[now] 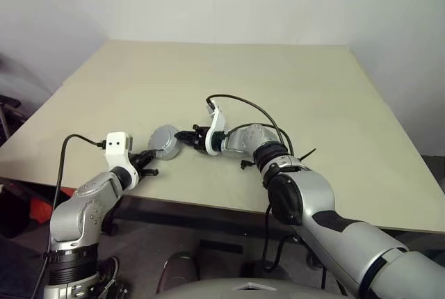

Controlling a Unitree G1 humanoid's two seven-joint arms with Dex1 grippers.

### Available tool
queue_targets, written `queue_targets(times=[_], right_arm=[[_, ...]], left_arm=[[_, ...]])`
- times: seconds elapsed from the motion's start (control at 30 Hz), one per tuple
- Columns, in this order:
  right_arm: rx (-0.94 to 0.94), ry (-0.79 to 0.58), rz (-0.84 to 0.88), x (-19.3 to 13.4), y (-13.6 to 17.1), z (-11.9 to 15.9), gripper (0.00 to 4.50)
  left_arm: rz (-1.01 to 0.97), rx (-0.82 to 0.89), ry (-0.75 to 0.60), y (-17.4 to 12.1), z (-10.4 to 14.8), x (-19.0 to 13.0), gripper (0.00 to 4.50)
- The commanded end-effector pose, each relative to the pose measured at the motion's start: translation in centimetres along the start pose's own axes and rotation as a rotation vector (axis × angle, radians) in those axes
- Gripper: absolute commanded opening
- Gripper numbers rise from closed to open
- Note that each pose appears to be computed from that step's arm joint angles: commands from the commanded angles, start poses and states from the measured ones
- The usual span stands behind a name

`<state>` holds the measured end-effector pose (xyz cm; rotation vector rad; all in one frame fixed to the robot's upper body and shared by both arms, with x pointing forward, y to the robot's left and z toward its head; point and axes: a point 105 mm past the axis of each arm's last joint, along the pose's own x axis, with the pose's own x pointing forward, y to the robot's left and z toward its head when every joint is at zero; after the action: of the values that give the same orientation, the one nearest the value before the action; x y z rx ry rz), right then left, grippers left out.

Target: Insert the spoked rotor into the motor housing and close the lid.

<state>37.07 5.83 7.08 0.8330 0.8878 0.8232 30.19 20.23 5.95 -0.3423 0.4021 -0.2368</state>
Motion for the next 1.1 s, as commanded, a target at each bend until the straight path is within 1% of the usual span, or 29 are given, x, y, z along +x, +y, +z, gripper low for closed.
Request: queue_targets(times=[0.03, 0.2, 0.63, 0.8, 0.93, 1.1], right_arm=[[-0.009, 0.008, 0.094, 2.1, 4.0, -0.7, 1.06], [0.025, -0.050, 0.045, 1.4, 2.8, 0.6, 1.06], [0.091, -0.137, -0.019, 0.2, 1.0, 2.4, 1.06], [0.127, -0.213, -0.088, -1.0, -0.8, 3.9, 1.06], [0.128, -0.218, -0.086, -1.2, -0.9, 4.1, 1.06], [0.178, -0.258, -0.076, -1.6, -0.8, 5.0, 1.06]], left_arm=[[-0.071, -0.069, -0.087, -1.2, 2.0, 0.3, 0.22], [-0.111, -0.119, -0.141, -1.7, 3.1, 0.1, 0.22], [-0.213, -0.152, -0.178, -3.3, 3.9, -0.2, 0.22], [-0.210, -0.153, -0.176, -3.2, 3.9, -0.2, 0.22], [-0.208, -0.154, -0.174, -3.2, 3.8, -0.2, 0.22], [-0.202, -0.158, -0.174, -3.1, 3.9, -0.1, 0.22]])
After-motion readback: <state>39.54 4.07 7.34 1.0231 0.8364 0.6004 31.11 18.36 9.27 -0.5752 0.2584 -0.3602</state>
